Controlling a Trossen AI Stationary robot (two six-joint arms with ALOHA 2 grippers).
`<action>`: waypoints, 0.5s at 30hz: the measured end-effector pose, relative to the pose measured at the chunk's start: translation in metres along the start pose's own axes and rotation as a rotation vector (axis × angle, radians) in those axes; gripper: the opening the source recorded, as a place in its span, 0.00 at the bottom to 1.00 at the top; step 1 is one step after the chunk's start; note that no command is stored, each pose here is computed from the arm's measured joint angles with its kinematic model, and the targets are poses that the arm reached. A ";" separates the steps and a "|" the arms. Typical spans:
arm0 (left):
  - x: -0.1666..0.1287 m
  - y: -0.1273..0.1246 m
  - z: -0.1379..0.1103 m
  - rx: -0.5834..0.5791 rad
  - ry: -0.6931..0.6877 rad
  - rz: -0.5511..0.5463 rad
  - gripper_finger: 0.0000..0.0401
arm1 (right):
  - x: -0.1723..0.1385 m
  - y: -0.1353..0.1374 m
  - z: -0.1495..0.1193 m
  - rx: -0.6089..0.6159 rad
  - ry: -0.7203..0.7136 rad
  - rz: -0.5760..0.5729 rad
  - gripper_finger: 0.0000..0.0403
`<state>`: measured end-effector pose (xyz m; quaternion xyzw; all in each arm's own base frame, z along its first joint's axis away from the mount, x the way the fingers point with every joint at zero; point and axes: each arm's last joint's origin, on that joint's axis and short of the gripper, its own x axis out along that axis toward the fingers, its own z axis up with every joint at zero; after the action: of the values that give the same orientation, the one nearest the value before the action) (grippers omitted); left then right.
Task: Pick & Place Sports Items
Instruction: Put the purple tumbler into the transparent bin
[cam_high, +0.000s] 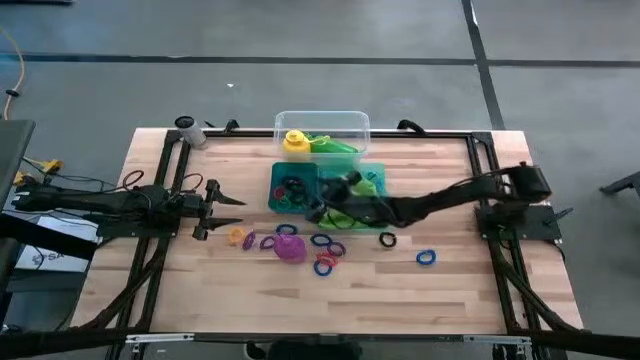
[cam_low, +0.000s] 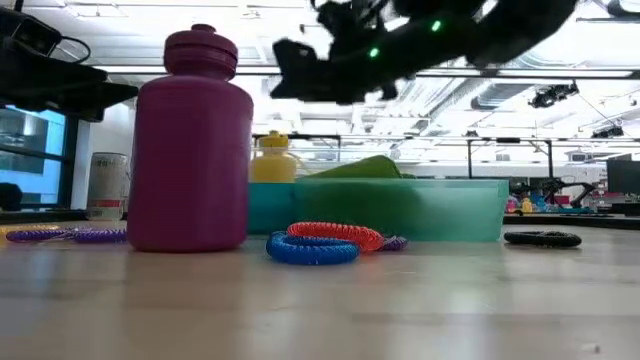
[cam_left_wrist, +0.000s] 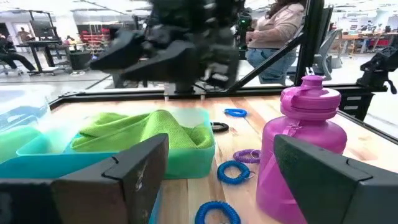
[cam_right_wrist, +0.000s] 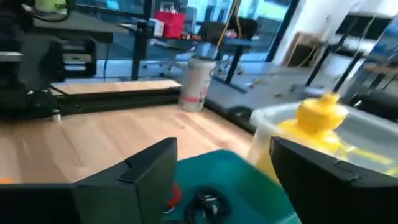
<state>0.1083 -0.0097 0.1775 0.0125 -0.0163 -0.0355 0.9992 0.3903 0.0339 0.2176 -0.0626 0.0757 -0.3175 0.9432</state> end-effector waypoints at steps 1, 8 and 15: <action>0.000 0.000 0.000 0.000 0.001 0.000 0.59 | -0.006 0.003 0.003 -0.026 -0.006 -0.018 0.51; 0.000 0.000 0.000 0.000 0.000 0.000 0.59 | -0.046 0.022 0.017 -0.161 -0.018 -0.323 0.51; 0.000 0.000 0.000 0.000 0.000 0.000 0.59 | -0.076 0.038 0.020 -0.258 0.029 -0.435 0.51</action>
<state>0.1083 -0.0097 0.1774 0.0125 -0.0162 -0.0354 0.9992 0.3564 0.1112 0.2388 -0.1929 0.1138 -0.5016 0.8356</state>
